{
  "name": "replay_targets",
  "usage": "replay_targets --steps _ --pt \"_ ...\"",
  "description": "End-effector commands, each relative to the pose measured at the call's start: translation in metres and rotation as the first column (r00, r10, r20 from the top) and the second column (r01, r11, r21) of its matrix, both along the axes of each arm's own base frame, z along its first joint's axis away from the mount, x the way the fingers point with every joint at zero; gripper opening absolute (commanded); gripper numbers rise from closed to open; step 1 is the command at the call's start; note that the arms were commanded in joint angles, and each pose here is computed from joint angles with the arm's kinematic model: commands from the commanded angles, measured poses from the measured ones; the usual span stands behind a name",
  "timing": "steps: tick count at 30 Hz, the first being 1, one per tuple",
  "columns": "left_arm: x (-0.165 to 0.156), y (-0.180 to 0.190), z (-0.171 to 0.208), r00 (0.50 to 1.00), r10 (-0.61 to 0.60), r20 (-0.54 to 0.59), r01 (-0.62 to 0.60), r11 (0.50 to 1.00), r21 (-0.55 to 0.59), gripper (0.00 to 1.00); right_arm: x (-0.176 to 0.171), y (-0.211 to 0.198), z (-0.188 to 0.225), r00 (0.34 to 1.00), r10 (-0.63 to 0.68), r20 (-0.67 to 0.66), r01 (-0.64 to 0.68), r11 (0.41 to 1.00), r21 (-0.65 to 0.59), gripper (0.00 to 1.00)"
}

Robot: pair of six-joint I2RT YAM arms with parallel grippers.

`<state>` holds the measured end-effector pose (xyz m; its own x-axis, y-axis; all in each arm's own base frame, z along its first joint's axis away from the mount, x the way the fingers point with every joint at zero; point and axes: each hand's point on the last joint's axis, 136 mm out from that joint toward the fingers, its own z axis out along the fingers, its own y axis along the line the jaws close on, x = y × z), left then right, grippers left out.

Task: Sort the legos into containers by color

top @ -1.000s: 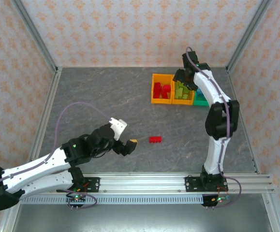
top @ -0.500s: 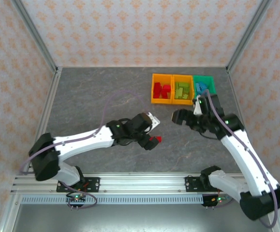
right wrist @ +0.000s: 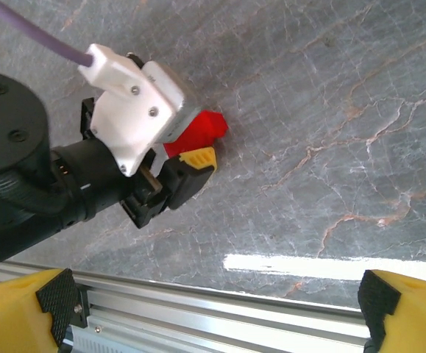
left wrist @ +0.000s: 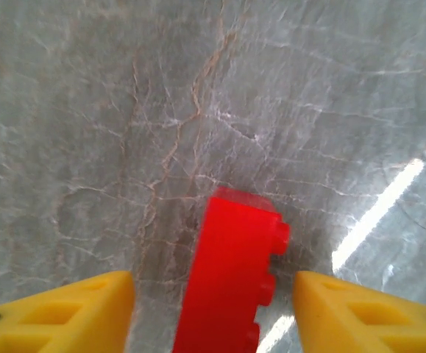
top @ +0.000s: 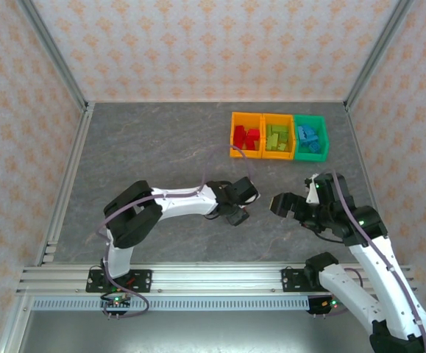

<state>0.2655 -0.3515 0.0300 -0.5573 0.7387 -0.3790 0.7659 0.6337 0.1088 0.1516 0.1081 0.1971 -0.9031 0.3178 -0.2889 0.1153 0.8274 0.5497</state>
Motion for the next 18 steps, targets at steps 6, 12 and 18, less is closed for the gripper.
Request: replay_targets --steps 6,12,18 --pt "-0.010 0.003 -0.011 0.999 -0.032 -0.040 0.033 0.999 0.029 0.27 -0.011 0.008 -0.011 0.997 0.031 -0.072 -0.028 0.999 0.042 1.00" --pt "0.002 -0.008 0.039 0.999 -0.018 0.049 0.022 0.996 -0.085 0.14 -0.009 0.017 -0.006 0.996 0.049 -0.070 -0.042 0.995 0.093 1.00" --pt "0.075 -0.004 0.103 0.972 0.180 0.154 -0.144 0.966 -0.216 0.14 0.020 -0.010 0.005 0.983 -0.161 0.093 0.158 0.987 0.040 1.00"
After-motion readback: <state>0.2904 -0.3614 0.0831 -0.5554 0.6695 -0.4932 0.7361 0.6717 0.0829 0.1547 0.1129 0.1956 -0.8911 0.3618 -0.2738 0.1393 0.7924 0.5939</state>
